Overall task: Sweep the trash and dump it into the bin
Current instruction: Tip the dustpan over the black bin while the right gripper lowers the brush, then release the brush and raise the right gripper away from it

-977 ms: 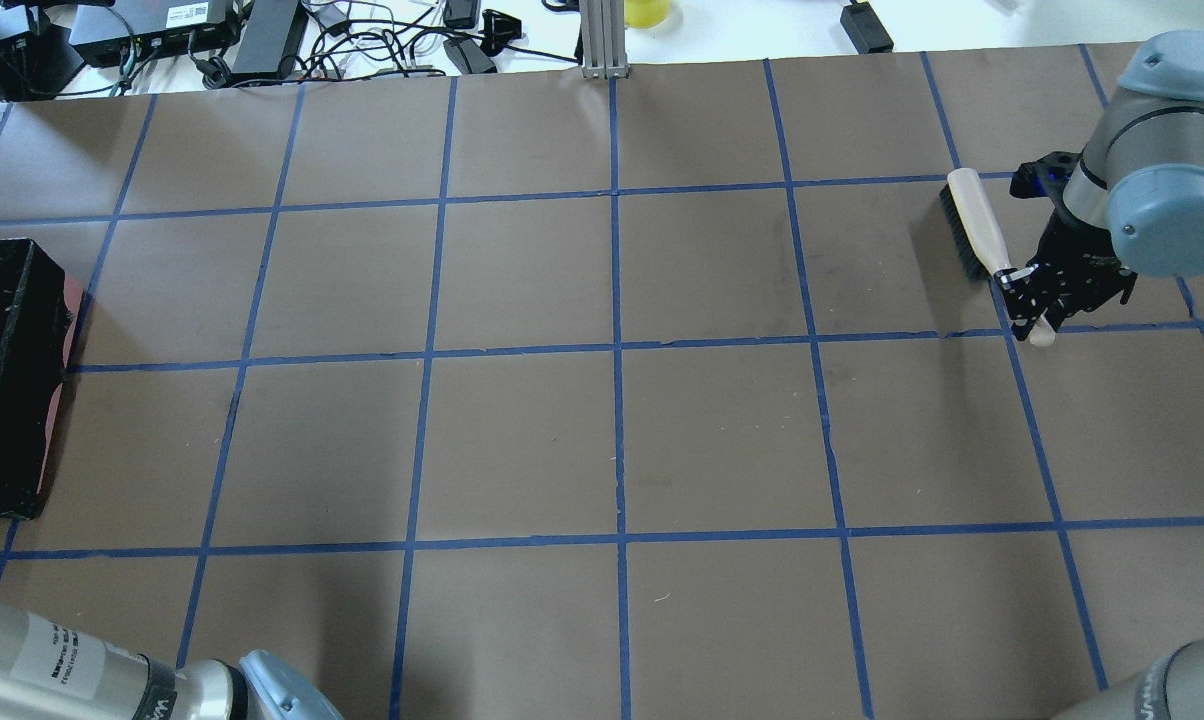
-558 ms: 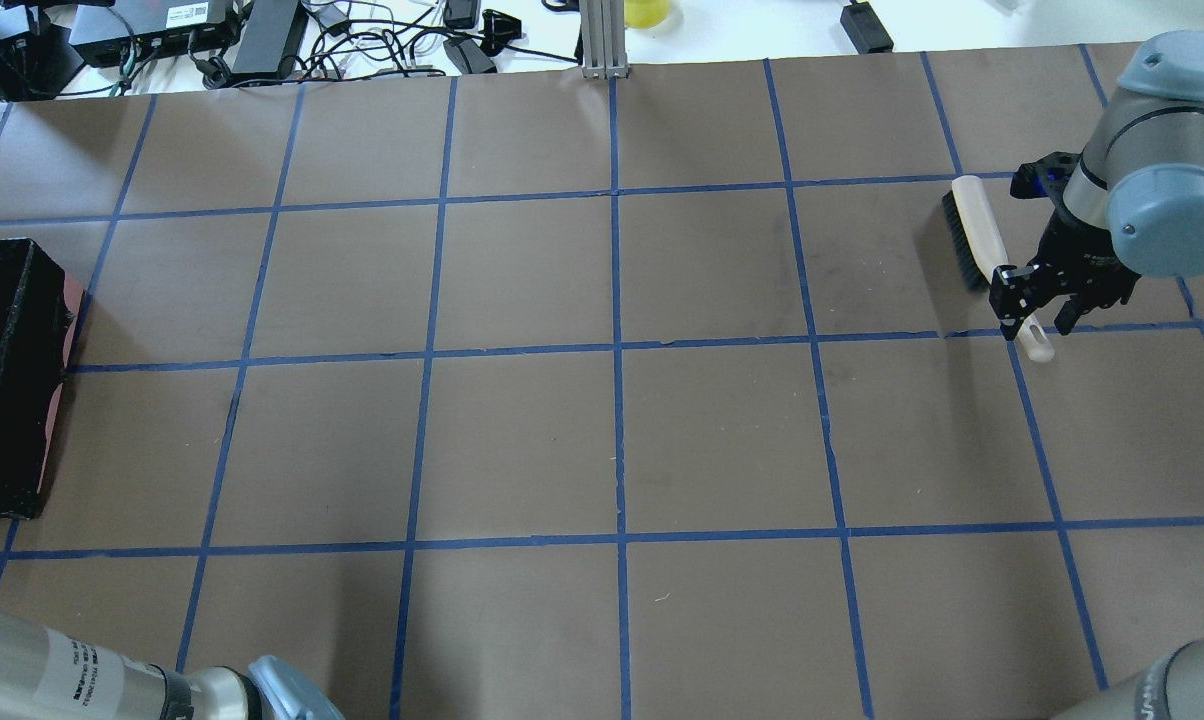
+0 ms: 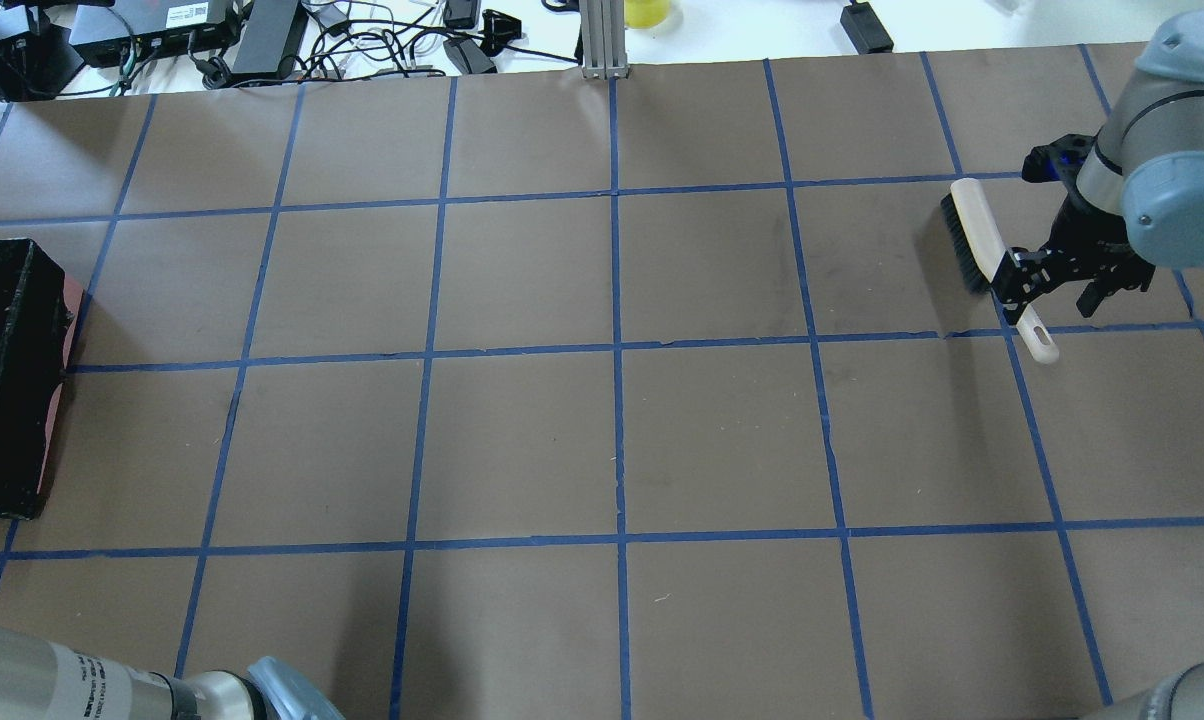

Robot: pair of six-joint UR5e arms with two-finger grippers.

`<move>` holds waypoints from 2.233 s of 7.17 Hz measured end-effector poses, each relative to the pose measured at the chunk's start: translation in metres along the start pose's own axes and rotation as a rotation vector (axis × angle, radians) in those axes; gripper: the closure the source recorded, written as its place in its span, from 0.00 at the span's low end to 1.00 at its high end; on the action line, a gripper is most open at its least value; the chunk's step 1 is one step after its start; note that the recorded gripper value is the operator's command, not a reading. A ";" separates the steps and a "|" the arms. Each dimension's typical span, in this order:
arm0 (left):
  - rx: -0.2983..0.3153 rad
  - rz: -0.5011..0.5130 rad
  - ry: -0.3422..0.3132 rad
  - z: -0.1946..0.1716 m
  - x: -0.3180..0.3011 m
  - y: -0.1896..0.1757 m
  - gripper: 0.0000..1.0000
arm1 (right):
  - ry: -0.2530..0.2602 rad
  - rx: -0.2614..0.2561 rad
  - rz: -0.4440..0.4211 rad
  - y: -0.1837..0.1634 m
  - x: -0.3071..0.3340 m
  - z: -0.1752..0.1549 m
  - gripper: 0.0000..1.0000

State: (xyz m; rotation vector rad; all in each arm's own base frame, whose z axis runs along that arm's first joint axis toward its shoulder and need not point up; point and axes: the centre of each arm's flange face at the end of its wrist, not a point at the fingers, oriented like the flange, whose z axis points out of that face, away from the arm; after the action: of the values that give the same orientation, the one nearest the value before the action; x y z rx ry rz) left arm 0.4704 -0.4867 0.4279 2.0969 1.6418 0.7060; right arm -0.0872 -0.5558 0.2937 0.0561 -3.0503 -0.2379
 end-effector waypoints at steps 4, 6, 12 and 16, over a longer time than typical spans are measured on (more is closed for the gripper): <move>-0.124 -0.016 -0.027 -0.012 0.009 -0.008 1.00 | -0.045 0.069 -0.003 0.045 -0.008 -0.189 0.00; -0.164 -0.030 -0.029 -0.021 0.014 -0.015 1.00 | -0.053 0.131 -0.015 0.054 -0.088 -0.234 0.00; -0.261 -0.068 -0.047 -0.042 0.034 -0.058 1.00 | -0.047 0.158 -0.002 0.077 -0.225 -0.252 0.01; -0.346 -0.102 -0.053 -0.065 0.035 -0.083 1.00 | -0.056 0.233 0.004 0.070 -0.225 -0.260 0.00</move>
State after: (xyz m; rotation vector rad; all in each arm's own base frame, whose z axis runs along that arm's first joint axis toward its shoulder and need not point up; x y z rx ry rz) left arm 0.3737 -0.4336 0.4370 1.7616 1.4653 0.8268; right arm 0.1561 -0.5172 0.5425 0.0578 -3.1179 0.1193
